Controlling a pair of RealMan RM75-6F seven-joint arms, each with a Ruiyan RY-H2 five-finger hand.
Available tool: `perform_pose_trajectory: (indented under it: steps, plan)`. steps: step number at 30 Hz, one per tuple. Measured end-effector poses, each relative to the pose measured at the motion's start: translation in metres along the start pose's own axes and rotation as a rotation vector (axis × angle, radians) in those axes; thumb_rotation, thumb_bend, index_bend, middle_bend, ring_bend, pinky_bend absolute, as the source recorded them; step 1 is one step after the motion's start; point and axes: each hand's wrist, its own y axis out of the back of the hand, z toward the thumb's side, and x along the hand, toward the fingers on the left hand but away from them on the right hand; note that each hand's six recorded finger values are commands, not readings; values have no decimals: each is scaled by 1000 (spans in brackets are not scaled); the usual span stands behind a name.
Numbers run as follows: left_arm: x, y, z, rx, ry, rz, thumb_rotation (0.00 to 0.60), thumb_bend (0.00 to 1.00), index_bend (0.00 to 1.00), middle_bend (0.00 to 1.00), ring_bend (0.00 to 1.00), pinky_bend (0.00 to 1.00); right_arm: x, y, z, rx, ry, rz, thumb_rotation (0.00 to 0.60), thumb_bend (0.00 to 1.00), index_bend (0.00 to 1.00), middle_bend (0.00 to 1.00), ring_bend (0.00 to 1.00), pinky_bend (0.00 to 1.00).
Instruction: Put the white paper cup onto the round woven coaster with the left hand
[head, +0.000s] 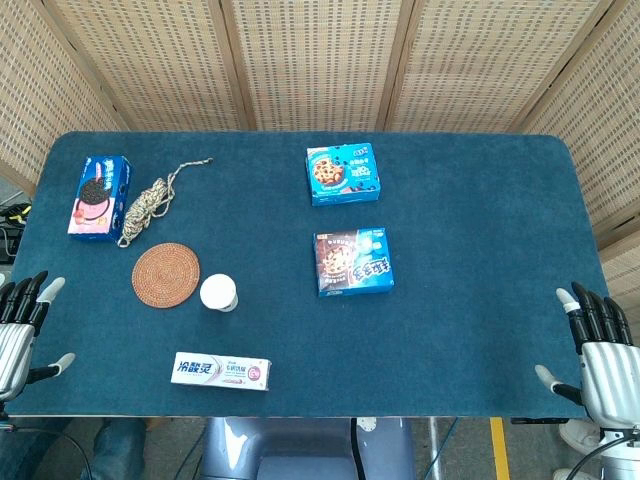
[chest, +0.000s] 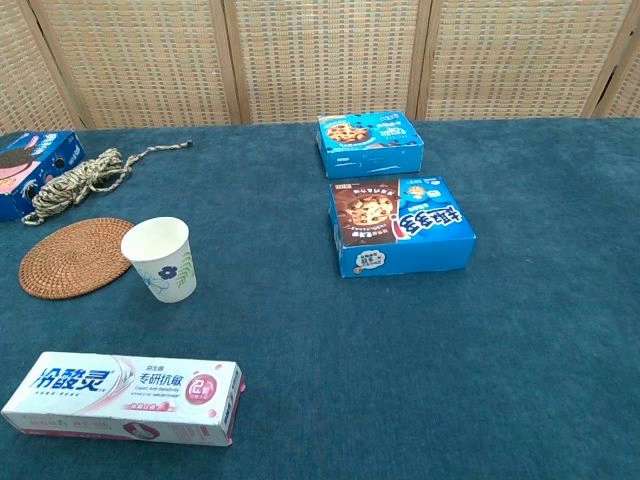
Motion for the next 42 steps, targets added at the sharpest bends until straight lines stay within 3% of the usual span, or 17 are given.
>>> perform_pose_trajectory:
  steps: [16,25,32,42]
  plan:
    - [8,-4,9,27,-42,-19,600,0,0,0,0,0,1,0,5,-13,14,4,600,0,25,0,0,0]
    - [63,-9,48,75,-215,-44,600,0,0,0,0,17,0,3,13,-27,-1,15,600,0,25,0,0,0]
    - [122,-30,102,103,-401,-107,600,0,0,0,100,202,-3,3,8,-35,-23,19,600,0,28,0,0,0]
    - [143,-66,146,185,-503,-172,600,0,0,0,124,227,-5,1,3,-48,-35,27,600,0,32,0,0,0]
